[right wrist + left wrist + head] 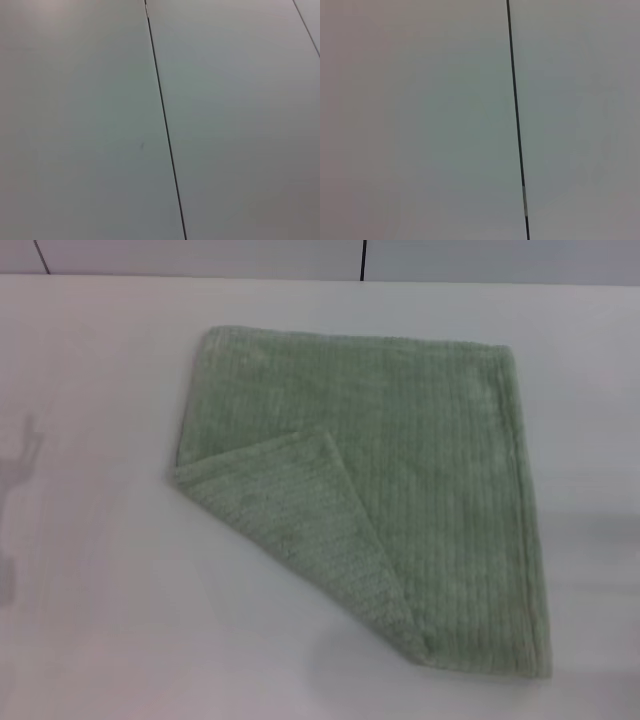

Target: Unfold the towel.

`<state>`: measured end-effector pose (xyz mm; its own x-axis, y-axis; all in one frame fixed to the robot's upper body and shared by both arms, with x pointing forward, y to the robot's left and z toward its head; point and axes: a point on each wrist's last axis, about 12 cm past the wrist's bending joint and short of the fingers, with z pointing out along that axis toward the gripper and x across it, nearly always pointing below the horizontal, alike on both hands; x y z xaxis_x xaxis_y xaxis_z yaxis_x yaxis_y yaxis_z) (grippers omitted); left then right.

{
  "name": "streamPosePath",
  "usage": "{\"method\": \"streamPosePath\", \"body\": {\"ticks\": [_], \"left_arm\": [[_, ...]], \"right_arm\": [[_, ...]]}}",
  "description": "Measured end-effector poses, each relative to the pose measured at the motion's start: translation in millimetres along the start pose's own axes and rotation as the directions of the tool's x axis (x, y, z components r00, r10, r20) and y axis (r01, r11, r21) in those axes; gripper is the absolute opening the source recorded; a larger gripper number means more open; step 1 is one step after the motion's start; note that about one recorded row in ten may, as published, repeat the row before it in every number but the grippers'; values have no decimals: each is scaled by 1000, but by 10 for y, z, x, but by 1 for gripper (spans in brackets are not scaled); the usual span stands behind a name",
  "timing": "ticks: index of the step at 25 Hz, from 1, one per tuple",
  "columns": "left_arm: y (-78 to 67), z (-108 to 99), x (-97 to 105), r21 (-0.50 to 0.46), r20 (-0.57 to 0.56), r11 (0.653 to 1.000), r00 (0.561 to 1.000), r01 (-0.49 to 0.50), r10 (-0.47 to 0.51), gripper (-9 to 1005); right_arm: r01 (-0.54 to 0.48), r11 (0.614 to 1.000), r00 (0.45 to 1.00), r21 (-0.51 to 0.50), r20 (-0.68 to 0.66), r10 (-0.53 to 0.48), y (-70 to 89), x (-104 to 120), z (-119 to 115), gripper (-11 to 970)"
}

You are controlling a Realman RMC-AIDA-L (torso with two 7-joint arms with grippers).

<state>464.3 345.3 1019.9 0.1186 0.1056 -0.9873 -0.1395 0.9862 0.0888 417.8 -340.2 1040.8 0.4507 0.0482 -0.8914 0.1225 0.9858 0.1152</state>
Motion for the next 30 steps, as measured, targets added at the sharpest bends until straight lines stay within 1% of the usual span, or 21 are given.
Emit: {"method": "streamPosePath", "body": {"ticks": [9, 12, 15, 17, 21, 22, 23, 24, 27, 30], "left_arm": [[6, -3, -8, -9, 6, 1000, 1000, 6, -6, 853], [7, -13, -5, -8, 5, 1000, 1000, 5, -5, 852], [2, -23, -4, -5, 4, 1000, 1000, 6, -6, 851], [2, -28, -3, -4, 4, 1000, 1000, 6, -6, 850], [-12, -24, -5, 2, 5, 1000, 1000, 6, -6, 850], [-14, -21, -6, 3, 5, 1000, 1000, 7, -7, 850], [-19, -14, -9, 5, 7, 1000, 1000, 7, -7, 850], [-23, -8, -12, 6, 8, 1000, 1000, 7, -8, 850], [-23, -8, -12, 6, 8, 1000, 1000, 7, -8, 850], [-31, 3, -17, 9, 11, 1000, 1000, 8, -8, 850]], "right_arm": [[-2, 1000, 1000, 2, 8, 2, -1, -14, -20, 846], [-29, 1000, 999, -9, 15, 30, 29, -19, -17, 846], [-115, 992, 993, -61, -7, 115, 65, -4, 2, 847], [-155, 983, 988, -94, -24, 154, 75, 13, 43, 847], [-169, 977, 985, -129, -37, 166, 99, 32, 91, 844], [-180, 967, 984, -178, -53, 173, 139, 40, 116, 843], [-191, 960, 981, -205, -64, 182, 155, 44, 139, 784], [-222, 944, 974, -242, -90, 206, 175, 61, 196, 725], [-267, 924, 962, -274, -124, 241, 200, 88, 289, 619], [-285, 899, 956, -332, -163, 243, 277, 129, 436, 513]]}}
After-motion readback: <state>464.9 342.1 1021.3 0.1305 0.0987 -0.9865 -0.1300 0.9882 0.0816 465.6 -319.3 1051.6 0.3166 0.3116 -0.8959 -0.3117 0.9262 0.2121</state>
